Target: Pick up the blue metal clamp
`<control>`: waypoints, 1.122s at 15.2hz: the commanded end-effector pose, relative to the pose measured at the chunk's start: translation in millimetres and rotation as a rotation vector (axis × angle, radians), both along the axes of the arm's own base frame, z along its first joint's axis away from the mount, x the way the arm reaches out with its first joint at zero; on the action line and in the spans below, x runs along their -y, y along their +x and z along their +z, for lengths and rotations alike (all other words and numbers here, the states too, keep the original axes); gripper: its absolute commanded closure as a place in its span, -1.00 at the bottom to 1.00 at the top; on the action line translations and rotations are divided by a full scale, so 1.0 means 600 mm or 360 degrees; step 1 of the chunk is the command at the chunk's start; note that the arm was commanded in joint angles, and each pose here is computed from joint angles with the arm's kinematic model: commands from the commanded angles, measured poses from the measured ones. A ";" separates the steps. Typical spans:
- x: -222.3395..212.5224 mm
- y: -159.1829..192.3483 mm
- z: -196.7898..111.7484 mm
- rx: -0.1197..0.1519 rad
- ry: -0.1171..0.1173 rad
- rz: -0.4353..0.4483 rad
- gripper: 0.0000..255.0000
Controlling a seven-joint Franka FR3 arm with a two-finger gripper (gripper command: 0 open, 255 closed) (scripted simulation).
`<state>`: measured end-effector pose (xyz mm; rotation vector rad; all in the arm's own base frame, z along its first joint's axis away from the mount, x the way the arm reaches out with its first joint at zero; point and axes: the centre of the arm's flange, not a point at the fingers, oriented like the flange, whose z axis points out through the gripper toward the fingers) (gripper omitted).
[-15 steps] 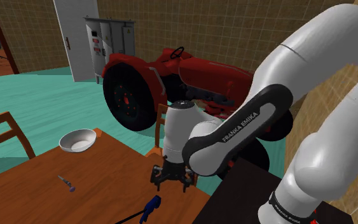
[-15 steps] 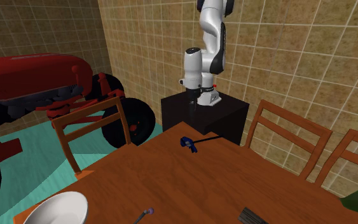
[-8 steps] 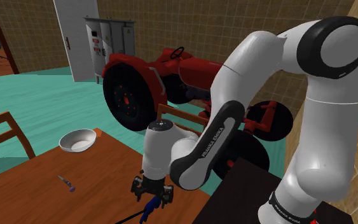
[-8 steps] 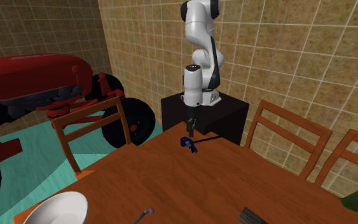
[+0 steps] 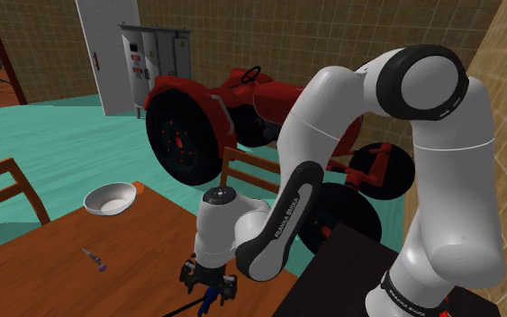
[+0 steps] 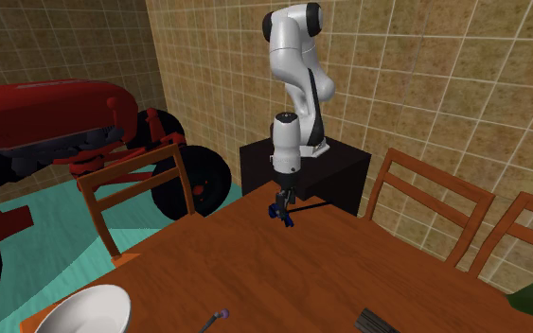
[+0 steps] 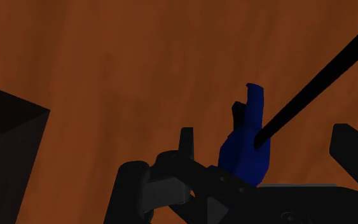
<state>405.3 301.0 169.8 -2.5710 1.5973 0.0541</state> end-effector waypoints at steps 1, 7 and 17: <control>0.001 -0.001 -0.014 0.0000 0.0000 0.0000 -1.00; 0.003 0.000 -0.016 0.0000 0.0000 0.0000 1.00; 0.001 -0.001 0.030 0.0000 0.0000 0.0000 1.00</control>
